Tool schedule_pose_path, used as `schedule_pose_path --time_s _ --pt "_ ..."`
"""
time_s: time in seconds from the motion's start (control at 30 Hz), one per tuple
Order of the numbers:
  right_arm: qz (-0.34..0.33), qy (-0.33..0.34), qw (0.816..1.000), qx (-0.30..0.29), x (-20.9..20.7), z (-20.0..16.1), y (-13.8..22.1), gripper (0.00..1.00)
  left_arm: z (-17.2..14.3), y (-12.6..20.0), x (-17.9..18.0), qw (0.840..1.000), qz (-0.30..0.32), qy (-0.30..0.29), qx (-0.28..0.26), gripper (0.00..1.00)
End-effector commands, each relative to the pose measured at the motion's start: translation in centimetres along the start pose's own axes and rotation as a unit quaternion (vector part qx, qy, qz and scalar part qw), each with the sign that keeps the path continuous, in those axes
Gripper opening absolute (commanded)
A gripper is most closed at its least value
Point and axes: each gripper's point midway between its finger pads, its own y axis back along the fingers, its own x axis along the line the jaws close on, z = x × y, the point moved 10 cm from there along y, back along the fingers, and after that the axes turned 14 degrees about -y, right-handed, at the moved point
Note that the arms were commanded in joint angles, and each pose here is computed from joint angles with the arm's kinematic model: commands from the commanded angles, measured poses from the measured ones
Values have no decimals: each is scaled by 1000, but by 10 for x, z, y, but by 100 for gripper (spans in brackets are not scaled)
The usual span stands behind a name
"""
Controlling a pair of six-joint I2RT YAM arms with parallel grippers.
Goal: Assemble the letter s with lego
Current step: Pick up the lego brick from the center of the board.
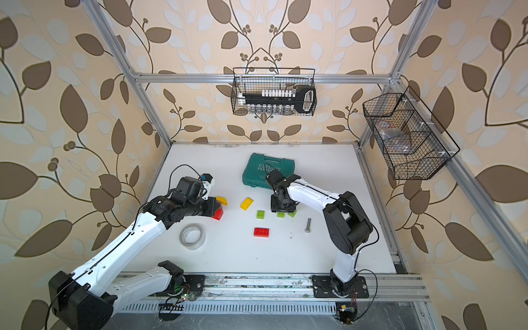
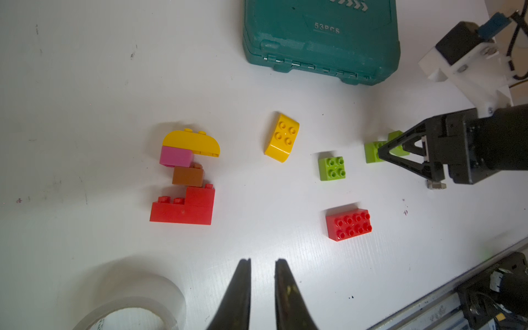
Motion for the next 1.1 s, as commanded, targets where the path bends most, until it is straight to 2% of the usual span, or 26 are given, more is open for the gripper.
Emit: schedule_pose_path --time_s 0.0,0.63,0.8,1.07 --pt "-19 -8 1000 15 -2 -5 -14 51 0 7 3 1000 15 5 -16 21" --pt "-37 -20 999 21 -3 -6 -31 36 -1 8 4 1000 16 8 -17 23" --pt "-39 -22 999 9 -4 -5 -26 25 -1 8 5 1000 17 8 -17 23" --pt "-33 -23 999 -3 1 -7 -4 18 -1 11 6 999 20 9 -23 25"
